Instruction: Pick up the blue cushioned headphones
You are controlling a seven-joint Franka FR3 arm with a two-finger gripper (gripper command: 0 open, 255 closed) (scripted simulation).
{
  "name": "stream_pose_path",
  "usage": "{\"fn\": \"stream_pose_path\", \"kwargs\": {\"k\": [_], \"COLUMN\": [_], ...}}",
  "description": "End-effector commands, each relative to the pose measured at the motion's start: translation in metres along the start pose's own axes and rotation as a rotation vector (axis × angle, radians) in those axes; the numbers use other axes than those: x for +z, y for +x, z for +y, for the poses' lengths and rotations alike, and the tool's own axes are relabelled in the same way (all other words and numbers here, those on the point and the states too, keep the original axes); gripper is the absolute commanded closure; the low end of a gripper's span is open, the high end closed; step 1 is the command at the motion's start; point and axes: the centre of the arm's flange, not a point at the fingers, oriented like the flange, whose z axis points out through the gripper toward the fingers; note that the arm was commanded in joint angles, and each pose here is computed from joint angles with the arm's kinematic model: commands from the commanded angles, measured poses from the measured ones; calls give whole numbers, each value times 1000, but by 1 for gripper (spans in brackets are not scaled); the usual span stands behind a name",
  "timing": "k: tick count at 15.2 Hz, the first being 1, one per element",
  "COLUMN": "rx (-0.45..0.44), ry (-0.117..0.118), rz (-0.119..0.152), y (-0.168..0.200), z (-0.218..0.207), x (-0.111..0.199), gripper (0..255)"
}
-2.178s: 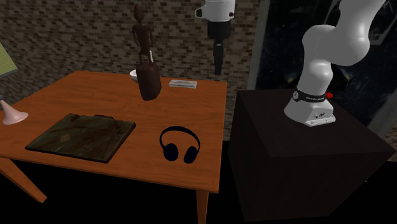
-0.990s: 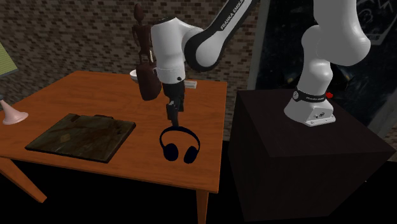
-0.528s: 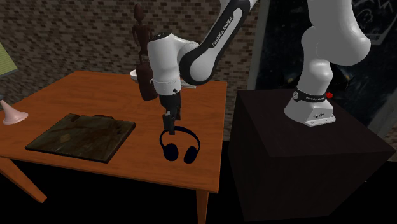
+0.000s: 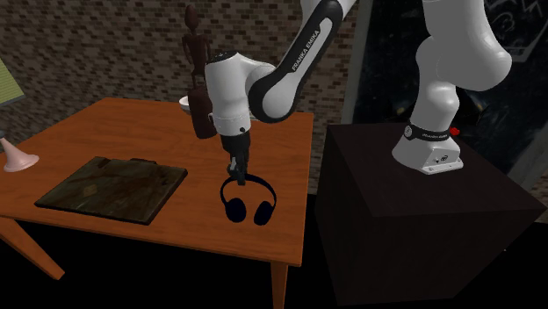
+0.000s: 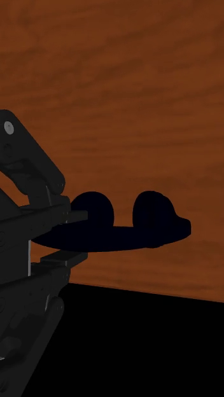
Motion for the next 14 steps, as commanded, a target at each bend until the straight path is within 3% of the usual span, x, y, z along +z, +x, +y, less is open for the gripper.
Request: {"fn": "stream_pose_path", "kwargs": {"k": [1, 5, 14], "rx": [0, 0, 0], "ry": [0, 0, 0], "rz": [0, 0, 0], "y": [0, 0, -3], "z": [0, -1, -2], "x": [0, 0, -47], "gripper": [255, 255, 255]}}
